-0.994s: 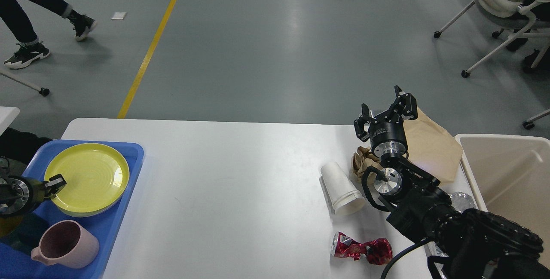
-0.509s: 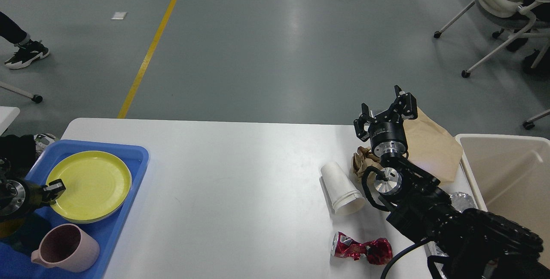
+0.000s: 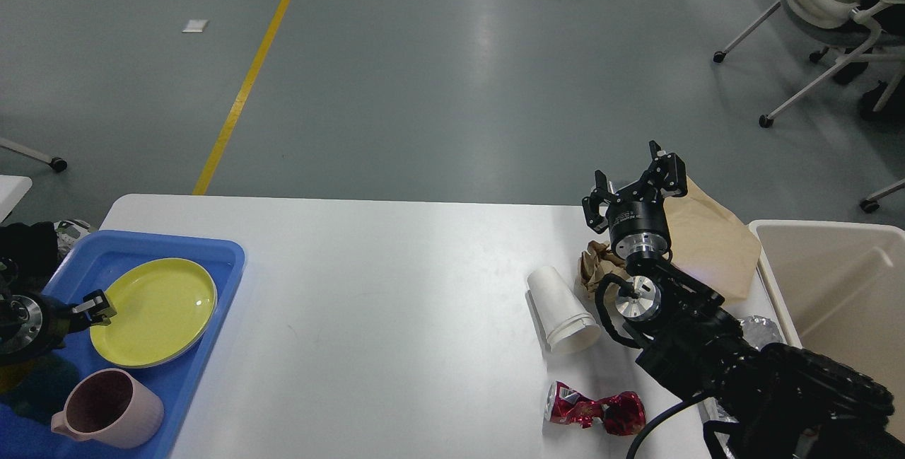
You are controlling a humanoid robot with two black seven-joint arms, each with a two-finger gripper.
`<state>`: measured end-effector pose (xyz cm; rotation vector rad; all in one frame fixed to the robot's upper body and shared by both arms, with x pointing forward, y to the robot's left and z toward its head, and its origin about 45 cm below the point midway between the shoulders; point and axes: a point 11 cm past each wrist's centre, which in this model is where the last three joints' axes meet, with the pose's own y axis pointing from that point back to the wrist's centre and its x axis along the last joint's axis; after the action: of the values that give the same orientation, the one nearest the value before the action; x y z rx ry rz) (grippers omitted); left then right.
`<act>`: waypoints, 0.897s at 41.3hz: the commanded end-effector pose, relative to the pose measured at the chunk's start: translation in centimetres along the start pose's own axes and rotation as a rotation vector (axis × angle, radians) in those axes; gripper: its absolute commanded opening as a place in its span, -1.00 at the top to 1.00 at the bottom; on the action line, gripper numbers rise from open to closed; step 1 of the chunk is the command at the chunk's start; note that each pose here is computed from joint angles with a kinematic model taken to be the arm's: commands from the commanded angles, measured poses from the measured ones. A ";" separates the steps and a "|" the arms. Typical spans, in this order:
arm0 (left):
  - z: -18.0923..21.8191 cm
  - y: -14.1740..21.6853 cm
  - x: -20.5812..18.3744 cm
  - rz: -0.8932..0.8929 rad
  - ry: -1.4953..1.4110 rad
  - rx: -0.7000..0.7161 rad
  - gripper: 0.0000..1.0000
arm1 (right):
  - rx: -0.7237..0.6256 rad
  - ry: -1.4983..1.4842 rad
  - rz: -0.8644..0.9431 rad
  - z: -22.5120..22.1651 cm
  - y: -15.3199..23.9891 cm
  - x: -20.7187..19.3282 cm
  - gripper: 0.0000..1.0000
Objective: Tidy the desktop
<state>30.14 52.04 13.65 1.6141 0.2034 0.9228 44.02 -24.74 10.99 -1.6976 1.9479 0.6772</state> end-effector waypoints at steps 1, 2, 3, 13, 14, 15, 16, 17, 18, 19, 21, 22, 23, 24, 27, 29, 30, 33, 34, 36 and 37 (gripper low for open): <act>0.0 0.1 0.3 0.004 0.004 0.000 -1.00 | -0.001 0.001 -0.001 0.0 0.0 0.0 -1.00; 0.0 0.2 0.4 0.008 0.006 -0.001 -1.00 | 0.000 0.000 0.000 0.0 0.0 0.0 -1.00; -0.1 0.4 0.7 0.015 0.012 -0.001 -1.00 | 0.000 0.000 0.000 0.0 0.0 0.0 -1.00; 1.5 2.6 4.5 0.097 0.130 -0.092 -1.00 | 0.000 0.000 0.000 0.0 0.0 0.0 -1.00; 1.8 2.9 4.9 0.107 0.145 -0.105 -1.00 | 0.000 0.000 0.000 0.0 0.0 0.0 -1.00; 2.0 3.0 5.2 0.113 0.160 -0.120 -1.00 | 0.000 0.000 0.000 0.0 0.0 0.0 -1.00; 2.3 3.3 5.6 0.121 0.179 -0.137 -1.00 | -0.001 0.001 -0.001 0.0 0.0 0.0 -1.00; 2.5 3.6 5.9 0.128 0.195 -0.154 -1.00 | -0.001 0.001 -0.001 0.0 0.0 0.0 -1.00; 2.8 3.8 6.3 0.135 0.214 -0.171 -1.00 | -0.001 0.001 -0.001 0.0 0.0 0.0 -1.00; 3.2 4.4 7.0 0.146 0.248 -0.201 -1.00 | -0.001 0.001 -0.001 0.0 0.0 0.0 -1.00; 3.4 5.0 7.8 0.159 0.282 -0.229 -1.00 | -0.001 0.001 -0.001 0.0 0.0 0.0 -1.00; 3.4 5.4 8.3 0.171 0.301 -0.246 -1.00 | 0.000 0.000 0.000 0.0 0.0 0.0 -1.00; 3.4 5.8 8.8 0.181 0.322 -0.261 -1.00 | 0.000 0.000 0.000 0.0 0.0 0.0 -1.00; 3.4 6.1 9.2 0.190 0.345 -0.278 -1.00 | -0.001 0.001 -0.001 0.0 0.0 0.0 -1.00; 3.7 7.4 10.7 0.223 0.414 -0.332 -1.00 | 0.000 0.000 0.000 0.0 0.0 0.0 -1.00; 4.1 8.5 12.1 0.252 0.503 -0.395 -1.00 | 0.000 0.000 0.000 0.0 0.0 0.0 -1.00; 4.2 8.9 12.6 0.261 0.535 -0.416 -1.00 | 0.000 0.000 0.000 0.0 0.0 0.0 -1.00; 4.7 9.9 14.1 0.287 0.627 -0.475 -1.00 | 0.000 0.000 0.000 0.0 0.0 0.0 -1.00; 5.0 10.1 14.4 0.293 0.653 -0.493 -1.00 | -0.001 0.001 -0.001 0.0 0.0 0.0 -1.00; 6.1 10.6 15.3 0.305 0.727 -0.553 -1.00 | 0.000 0.000 0.000 0.0 0.0 0.0 -1.00; 6.7 10.6 15.3 0.302 0.745 -0.570 -1.00 | -0.001 0.001 -0.001 0.0 0.0 0.0 -1.00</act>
<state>39.25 53.90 28.71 0.9006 0.1646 1.5502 44.02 -24.74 10.99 -1.6980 1.9479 0.6771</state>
